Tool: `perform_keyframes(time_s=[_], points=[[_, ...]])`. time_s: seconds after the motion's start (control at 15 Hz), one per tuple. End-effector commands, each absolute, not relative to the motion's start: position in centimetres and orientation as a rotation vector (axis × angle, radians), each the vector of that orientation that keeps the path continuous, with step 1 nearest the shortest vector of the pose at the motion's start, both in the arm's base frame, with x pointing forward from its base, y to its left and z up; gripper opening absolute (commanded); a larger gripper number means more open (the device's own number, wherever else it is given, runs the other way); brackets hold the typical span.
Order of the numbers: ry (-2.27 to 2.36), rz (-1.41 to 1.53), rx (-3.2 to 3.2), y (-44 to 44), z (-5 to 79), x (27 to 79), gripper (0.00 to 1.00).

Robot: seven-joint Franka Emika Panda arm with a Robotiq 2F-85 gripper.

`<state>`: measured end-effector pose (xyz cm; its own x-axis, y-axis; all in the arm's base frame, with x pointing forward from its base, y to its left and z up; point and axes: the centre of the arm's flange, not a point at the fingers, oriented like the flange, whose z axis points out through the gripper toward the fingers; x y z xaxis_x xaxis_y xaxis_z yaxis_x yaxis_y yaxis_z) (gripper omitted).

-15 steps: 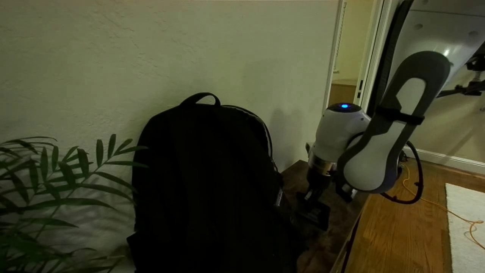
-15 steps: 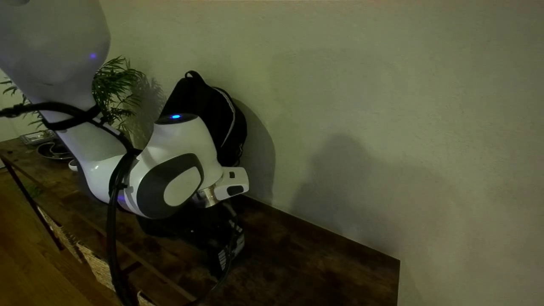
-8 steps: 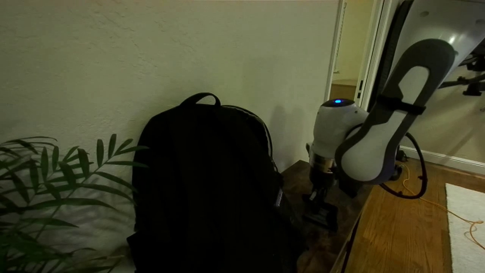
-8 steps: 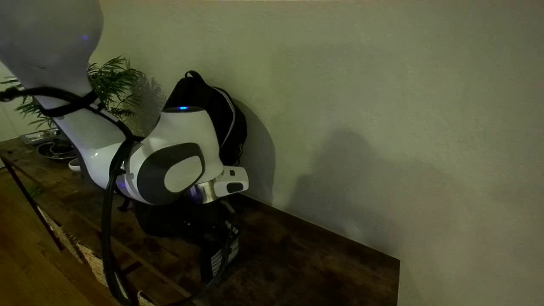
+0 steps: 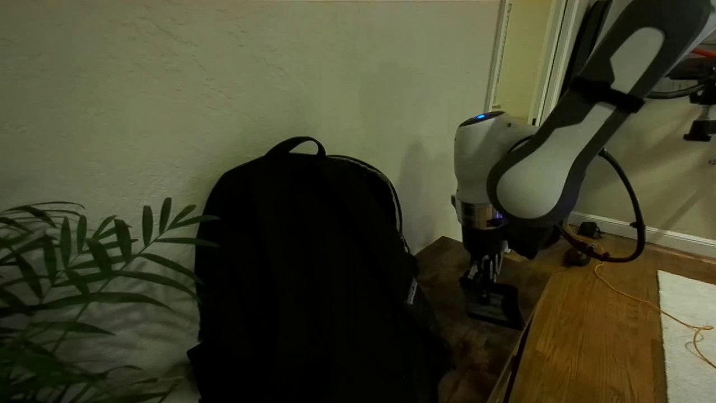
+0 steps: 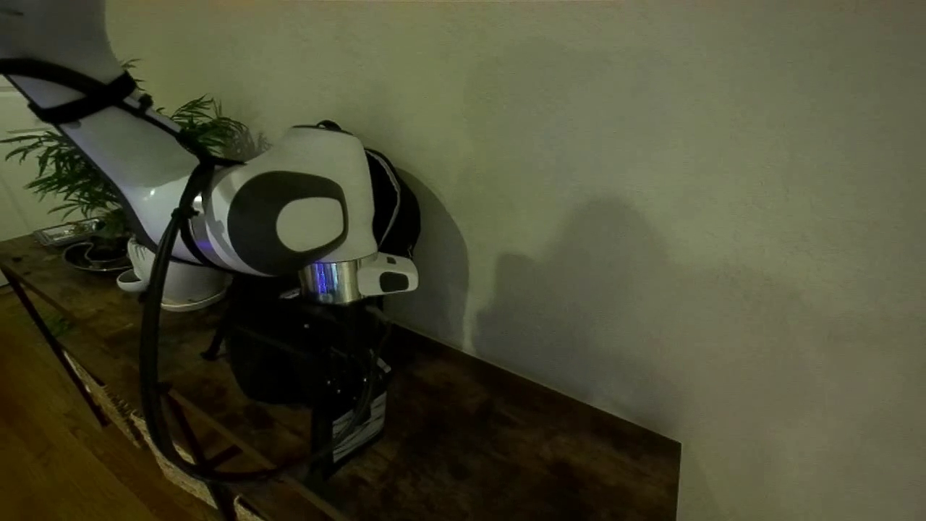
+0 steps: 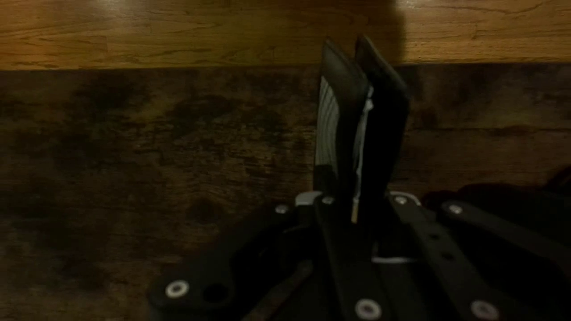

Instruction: Pick up the wallet and place it in the backpack

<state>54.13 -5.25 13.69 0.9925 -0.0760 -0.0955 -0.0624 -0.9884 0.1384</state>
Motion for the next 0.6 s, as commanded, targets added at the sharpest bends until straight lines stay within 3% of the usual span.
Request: perform_keyframes(time_s=[0.0,0.53], points=[[-0.121,-0.204,2.970,-3.6,17.9,53.6,0.07],[-0.123,-0.101,2.897,1.5,24.9,55.5,0.07]])
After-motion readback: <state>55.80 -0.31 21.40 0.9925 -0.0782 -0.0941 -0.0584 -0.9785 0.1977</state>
